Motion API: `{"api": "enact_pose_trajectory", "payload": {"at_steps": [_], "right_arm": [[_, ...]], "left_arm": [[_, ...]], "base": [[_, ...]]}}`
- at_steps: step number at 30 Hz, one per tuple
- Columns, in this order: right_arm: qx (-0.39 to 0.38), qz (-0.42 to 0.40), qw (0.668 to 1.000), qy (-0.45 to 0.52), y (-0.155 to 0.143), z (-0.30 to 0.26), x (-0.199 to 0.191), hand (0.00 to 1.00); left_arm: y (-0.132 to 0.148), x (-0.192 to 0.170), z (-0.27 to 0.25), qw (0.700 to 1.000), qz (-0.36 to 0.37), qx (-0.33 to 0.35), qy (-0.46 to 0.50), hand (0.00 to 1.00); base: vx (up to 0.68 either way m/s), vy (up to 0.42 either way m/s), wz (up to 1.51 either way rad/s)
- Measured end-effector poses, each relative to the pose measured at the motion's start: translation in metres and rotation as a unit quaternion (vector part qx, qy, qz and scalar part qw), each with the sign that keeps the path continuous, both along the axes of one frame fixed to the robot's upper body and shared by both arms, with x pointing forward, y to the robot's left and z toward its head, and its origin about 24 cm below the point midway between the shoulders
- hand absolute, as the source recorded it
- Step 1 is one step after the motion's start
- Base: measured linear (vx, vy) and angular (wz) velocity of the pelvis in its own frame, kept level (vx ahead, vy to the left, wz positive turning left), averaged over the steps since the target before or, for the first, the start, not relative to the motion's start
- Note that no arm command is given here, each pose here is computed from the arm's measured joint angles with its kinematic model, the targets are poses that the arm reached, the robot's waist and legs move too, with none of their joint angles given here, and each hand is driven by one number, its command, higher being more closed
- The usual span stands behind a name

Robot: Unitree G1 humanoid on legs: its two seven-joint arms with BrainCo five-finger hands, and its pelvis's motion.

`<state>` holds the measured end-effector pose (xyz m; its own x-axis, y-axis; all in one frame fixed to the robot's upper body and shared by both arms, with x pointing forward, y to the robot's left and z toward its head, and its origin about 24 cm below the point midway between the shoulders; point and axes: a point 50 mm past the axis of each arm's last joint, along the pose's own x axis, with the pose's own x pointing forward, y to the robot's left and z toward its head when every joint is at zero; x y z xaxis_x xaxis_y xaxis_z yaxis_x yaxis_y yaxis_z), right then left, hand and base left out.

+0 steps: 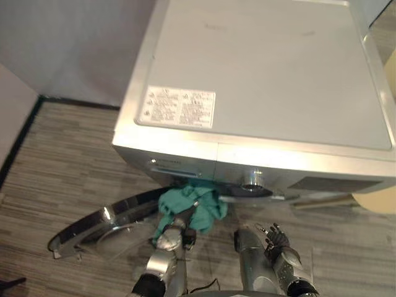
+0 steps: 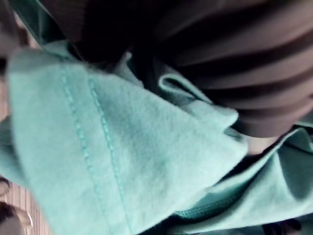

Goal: Pick up the laundry basket with both hands and put the clothes into the washing machine.

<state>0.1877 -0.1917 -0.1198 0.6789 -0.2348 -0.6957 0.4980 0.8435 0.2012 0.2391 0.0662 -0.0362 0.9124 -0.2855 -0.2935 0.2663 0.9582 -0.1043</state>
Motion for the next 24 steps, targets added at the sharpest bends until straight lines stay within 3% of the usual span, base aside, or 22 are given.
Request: {"api": "enact_pose_trajectory", "payload": {"at_steps": [5,9,13,15,20,24], "right_arm": [[-0.016,-0.017,0.999,-0.034,-0.008,0.012,0.012,0.00],[-0.038,-0.017,0.998,-0.053,-0.013,0.021,0.024,0.00],[-0.044,-0.023,0.993,-0.106,-0.011,0.041,0.046,0.00],[-0.045,-0.021,0.990,-0.131,-0.008,0.050,0.054,0.00],[-0.048,-0.019,0.979,-0.198,0.000,0.077,0.077,0.00],[-0.023,-0.021,0.980,-0.199,0.010,0.078,0.081,0.00]], "left_arm": [[-0.049,0.002,0.023,0.993,-0.111,-0.005,-0.051,1.00],[-0.071,0.012,0.043,0.983,-0.159,-0.001,-0.093,1.00],[-0.079,0.053,0.084,0.981,-0.121,0.002,-0.152,1.00],[-0.072,0.076,0.106,0.982,-0.071,-0.006,-0.175,1.00],[-0.022,0.133,0.167,0.971,0.099,-0.034,-0.216,1.00],[0.041,0.166,0.226,0.945,0.203,-0.071,-0.248,1.00]], "base": [[-0.01,-0.020,-0.09],[0.07,-0.044,-0.13],[0.05,-0.036,-0.15],[-0.01,-0.023,-0.17],[-0.09,-0.018,-0.31],[-0.12,0.004,-0.43]]}}
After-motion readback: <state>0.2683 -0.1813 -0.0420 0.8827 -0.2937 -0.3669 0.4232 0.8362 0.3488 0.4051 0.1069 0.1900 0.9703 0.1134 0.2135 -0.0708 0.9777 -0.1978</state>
